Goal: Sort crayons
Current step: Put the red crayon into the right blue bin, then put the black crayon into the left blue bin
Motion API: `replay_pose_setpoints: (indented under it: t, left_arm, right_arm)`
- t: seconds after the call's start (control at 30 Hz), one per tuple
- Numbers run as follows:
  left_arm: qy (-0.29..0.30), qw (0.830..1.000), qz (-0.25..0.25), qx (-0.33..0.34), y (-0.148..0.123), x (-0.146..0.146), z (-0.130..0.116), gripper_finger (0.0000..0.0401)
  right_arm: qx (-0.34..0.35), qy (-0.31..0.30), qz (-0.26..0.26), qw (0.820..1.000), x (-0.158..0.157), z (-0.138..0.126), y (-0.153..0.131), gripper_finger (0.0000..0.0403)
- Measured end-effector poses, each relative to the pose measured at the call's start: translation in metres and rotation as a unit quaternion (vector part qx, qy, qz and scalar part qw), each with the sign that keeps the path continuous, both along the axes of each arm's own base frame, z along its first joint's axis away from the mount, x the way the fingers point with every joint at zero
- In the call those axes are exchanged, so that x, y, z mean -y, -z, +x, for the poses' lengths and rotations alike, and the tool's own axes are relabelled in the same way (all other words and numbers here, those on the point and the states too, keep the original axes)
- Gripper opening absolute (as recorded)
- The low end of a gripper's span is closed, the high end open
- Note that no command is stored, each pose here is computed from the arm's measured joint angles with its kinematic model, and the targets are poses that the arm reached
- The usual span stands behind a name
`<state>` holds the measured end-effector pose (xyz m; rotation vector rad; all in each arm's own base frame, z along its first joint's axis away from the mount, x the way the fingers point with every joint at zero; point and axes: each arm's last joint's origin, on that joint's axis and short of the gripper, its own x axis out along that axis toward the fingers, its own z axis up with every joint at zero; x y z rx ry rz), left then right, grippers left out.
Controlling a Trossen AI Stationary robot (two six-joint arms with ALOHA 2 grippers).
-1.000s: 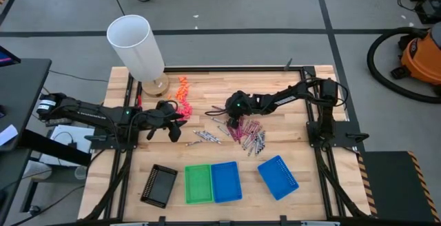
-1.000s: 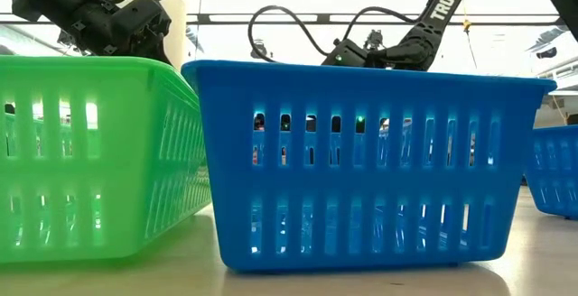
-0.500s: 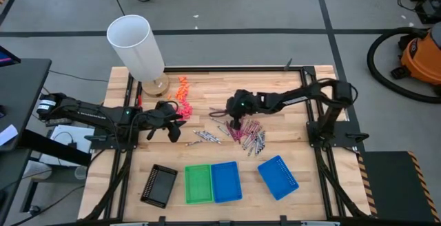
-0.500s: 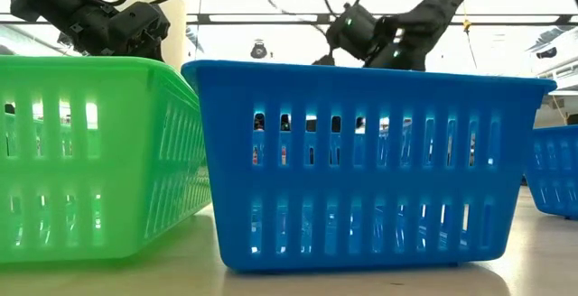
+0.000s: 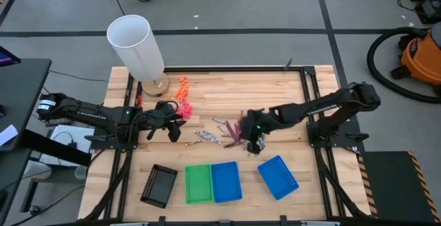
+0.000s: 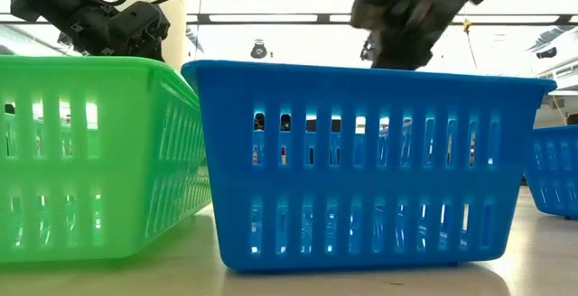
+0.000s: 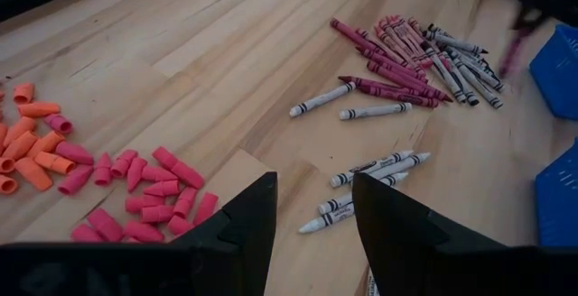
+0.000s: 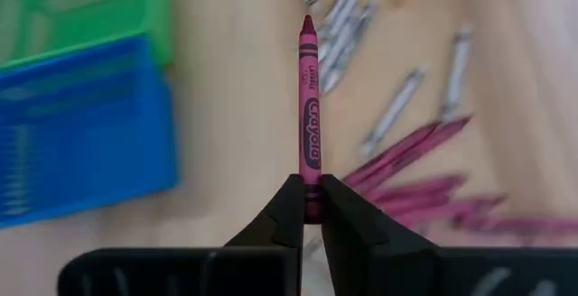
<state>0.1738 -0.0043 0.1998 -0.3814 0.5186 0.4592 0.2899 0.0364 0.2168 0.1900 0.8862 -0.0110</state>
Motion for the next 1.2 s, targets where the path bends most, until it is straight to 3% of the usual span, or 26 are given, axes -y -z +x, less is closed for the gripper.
replay_pose_setpoints:
  t: [0.43,0.63,0.93,1.2]
  left_arm:
    - [0.0,1.0,0.001,0.0,0.0,0.0,0.0,0.0156]
    - [-0.001,1.0,0.001,0.003,-0.001,0.0,0.0,0.0156]
    - [-0.018,1.0,0.002,0.005,-0.001,-0.006,0.001,0.0156]
    - [-0.022,1.0,0.002,0.004,-0.001,-0.007,0.0,0.0156]
  right_arm:
    - [-0.136,0.047,0.073,0.987,-0.089,-0.085,-0.018,0.0034]
    - [-0.147,0.069,0.108,0.981,-0.123,-0.118,-0.022,0.0034]
    - [-0.183,0.111,0.084,0.973,-0.136,-0.13,0.006,0.0045]
    - [-0.192,0.106,0.079,0.972,-0.137,-0.129,0.008,0.0121]
